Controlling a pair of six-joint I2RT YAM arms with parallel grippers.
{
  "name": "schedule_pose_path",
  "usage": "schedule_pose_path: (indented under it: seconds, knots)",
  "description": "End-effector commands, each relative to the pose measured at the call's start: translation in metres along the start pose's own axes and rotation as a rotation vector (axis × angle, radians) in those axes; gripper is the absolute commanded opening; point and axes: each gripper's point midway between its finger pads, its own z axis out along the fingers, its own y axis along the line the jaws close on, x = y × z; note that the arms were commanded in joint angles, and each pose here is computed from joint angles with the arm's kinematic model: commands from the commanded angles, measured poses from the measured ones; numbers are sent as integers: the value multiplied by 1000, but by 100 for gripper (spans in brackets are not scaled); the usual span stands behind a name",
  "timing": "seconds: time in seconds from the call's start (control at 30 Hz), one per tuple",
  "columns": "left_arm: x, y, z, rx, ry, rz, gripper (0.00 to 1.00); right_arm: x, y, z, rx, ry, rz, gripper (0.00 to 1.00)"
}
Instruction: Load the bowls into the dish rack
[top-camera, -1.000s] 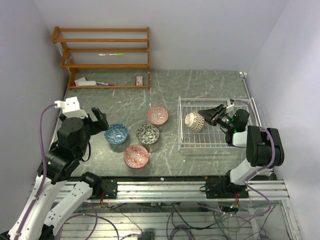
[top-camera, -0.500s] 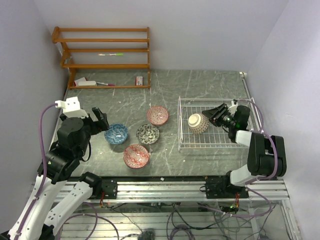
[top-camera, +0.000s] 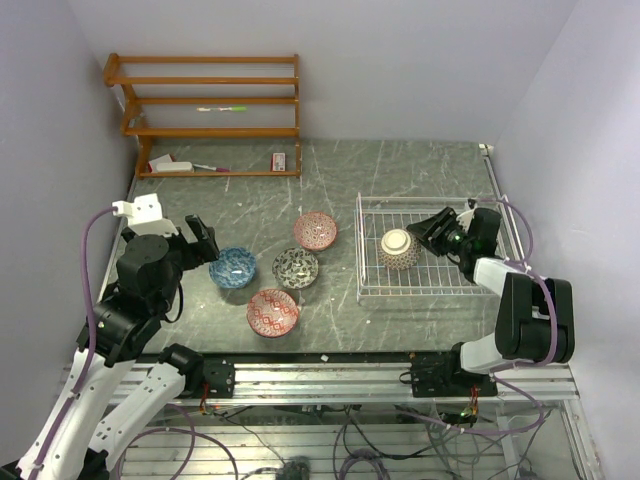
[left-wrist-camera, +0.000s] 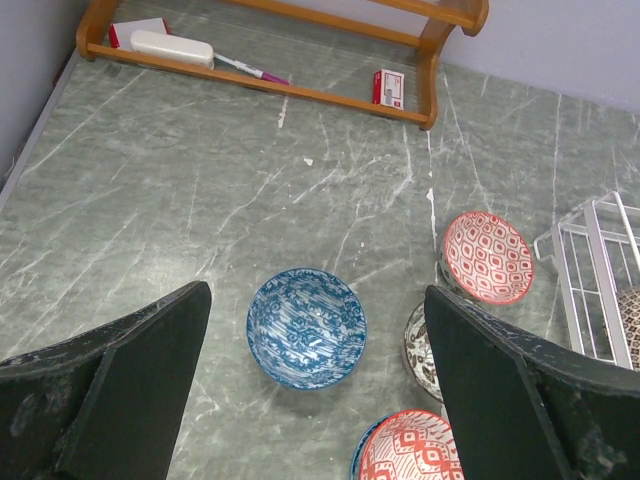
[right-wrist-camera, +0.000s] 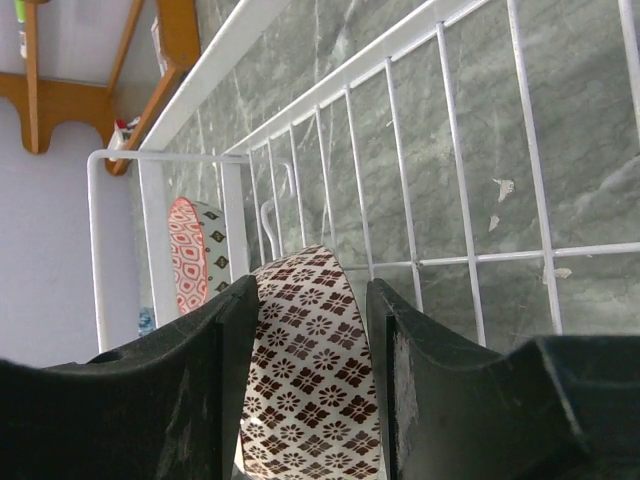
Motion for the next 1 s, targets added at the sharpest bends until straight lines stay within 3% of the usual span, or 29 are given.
schedule_pose_path:
  seconds: [0.0,0.47,0.63,0.77,0.97]
  knots:
    - [-4,-2,1,14,-20,-12,99,-7,1,-2,26,-8,-26,47]
    - [-2,-5,2,28,-16,-16,99,-38,4,-34,206,-101,-190,61]
    - [-1,-5,1,31,-22,-18,99,-37,18,-39,297,-52,-357,69]
    - [2,-7,3,40,-16,-18,99,-29,44,-35,384,-8,-531,83]
    - [2,-6,2,42,-14,-9,99,-18,60,-24,501,9,-667,89]
